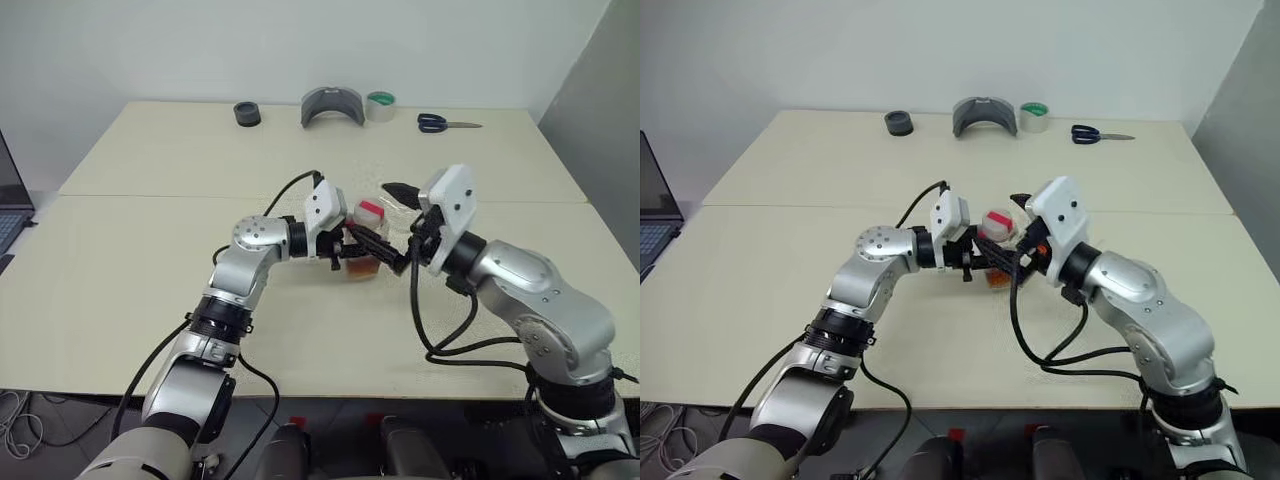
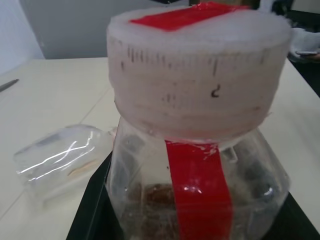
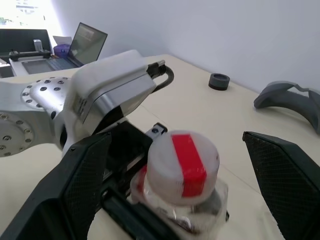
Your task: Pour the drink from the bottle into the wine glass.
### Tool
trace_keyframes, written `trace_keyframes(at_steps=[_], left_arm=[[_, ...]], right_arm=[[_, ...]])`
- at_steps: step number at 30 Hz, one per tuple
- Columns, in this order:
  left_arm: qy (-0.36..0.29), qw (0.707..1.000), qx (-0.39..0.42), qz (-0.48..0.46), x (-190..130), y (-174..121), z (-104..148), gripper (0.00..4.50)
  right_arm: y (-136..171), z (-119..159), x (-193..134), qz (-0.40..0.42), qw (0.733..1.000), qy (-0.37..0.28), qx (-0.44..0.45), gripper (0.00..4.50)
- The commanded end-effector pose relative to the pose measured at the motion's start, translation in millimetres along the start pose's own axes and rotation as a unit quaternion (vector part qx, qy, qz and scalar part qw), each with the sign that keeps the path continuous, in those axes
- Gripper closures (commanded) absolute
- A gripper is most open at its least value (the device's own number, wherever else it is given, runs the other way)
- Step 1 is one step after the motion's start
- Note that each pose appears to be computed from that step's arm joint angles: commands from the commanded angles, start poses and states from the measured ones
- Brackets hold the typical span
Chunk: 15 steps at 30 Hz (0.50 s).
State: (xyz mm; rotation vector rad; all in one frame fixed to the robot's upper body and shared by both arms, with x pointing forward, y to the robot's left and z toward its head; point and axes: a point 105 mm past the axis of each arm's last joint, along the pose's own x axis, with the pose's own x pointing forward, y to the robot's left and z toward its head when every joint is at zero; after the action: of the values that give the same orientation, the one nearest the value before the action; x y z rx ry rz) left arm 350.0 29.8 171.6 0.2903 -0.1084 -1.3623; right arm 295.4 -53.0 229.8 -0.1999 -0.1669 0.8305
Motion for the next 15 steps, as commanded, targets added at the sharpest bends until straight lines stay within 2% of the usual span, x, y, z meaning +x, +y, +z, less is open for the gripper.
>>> trace_keyframes(at_steps=[1,6,7,10,15], left_arm=[[-0.021,0.999,0.034,-0.011,4,1,18,2.68],[-0.023,0.999,0.033,-0.011,5,2,18,2.68],[-0.023,0.999,0.033,-0.01,5,2,18,2.68],[-0.024,0.999,0.033,-0.007,3,5,19,2.68],[-0.025,0.999,0.031,-0.006,1,6,20,2.68]], right_arm=[[-1,6,2,-0.014,1.0,-0.011,-0.012,0.0],[-3,-1,2,-0.025,1.0,-0.002,-0.007,0.0],[-4,-1,2,-0.027,1.0,-0.002,-0.006,0.18],[-3,-7,2,-0.023,1.0,0.009,-0.002,0.89],[0,-10,3,-0.01,1.0,0.012,0.005,2.61]])
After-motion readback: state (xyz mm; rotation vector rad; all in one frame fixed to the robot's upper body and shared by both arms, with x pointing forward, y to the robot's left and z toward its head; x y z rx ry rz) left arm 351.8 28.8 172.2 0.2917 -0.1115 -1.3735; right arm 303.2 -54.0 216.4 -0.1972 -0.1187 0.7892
